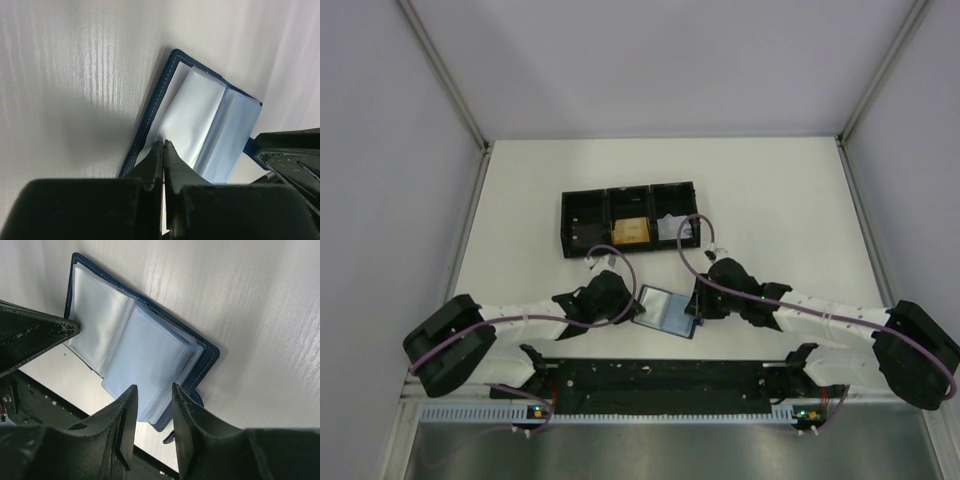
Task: Take the credit cards out of the card holder
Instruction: Remove the credit card from the card holder.
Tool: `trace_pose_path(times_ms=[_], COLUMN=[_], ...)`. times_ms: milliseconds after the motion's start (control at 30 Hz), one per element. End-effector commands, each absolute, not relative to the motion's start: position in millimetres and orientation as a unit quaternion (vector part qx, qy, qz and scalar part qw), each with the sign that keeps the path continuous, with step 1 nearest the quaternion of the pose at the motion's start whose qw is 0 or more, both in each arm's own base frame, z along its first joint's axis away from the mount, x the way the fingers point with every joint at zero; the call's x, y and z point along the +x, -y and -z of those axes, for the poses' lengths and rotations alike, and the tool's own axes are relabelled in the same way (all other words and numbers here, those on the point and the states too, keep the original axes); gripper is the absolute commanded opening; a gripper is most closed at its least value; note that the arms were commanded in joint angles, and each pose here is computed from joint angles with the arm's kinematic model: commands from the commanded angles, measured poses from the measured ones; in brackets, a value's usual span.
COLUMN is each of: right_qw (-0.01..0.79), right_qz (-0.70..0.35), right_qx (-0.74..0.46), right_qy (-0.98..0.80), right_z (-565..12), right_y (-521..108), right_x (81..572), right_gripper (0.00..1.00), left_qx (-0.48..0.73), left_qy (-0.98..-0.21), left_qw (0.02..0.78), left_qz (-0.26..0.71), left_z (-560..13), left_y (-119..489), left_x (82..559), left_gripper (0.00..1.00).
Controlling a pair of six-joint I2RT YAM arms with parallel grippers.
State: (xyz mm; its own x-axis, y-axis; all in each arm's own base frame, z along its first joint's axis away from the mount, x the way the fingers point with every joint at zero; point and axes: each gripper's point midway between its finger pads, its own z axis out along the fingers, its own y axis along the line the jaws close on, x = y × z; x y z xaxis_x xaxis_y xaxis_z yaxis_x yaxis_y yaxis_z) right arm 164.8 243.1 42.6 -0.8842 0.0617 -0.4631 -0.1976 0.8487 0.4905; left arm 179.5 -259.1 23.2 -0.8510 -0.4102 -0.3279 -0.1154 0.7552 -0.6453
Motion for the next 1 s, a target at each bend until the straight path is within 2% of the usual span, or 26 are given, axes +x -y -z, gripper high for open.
trace_pose_path(times_ms=[0, 400, 833, 967], right_qw=[0.254, 0.239, 0.222, 0.214], right_qz=[-0.279, -0.309, -0.299, -0.324], right_qx=[-0.011, -0.025, -0.021, -0.027], right_qy=[-0.926, -0.920, -0.928, -0.921], right_z=[-47, -43, -33, -36], right_y=[-243, -259, -259, -274], right_x=[170, 168, 167, 169], right_gripper=[0.34, 0.29, 0.30, 0.30], left_qx=[-0.151, -0.148, -0.146, -0.143], left_qy=[-0.917, -0.915, -0.914, -0.914], left_qw=[0.226, 0.229, 0.229, 0.228], left_qz=[0.292, 0.298, 0.302, 0.302], left_z=[-11, -15, -16, -16], left_y=[246, 247, 248, 249], left_x=[173, 173, 172, 172], left_gripper=[0.00, 0.00, 0.00, 0.00])
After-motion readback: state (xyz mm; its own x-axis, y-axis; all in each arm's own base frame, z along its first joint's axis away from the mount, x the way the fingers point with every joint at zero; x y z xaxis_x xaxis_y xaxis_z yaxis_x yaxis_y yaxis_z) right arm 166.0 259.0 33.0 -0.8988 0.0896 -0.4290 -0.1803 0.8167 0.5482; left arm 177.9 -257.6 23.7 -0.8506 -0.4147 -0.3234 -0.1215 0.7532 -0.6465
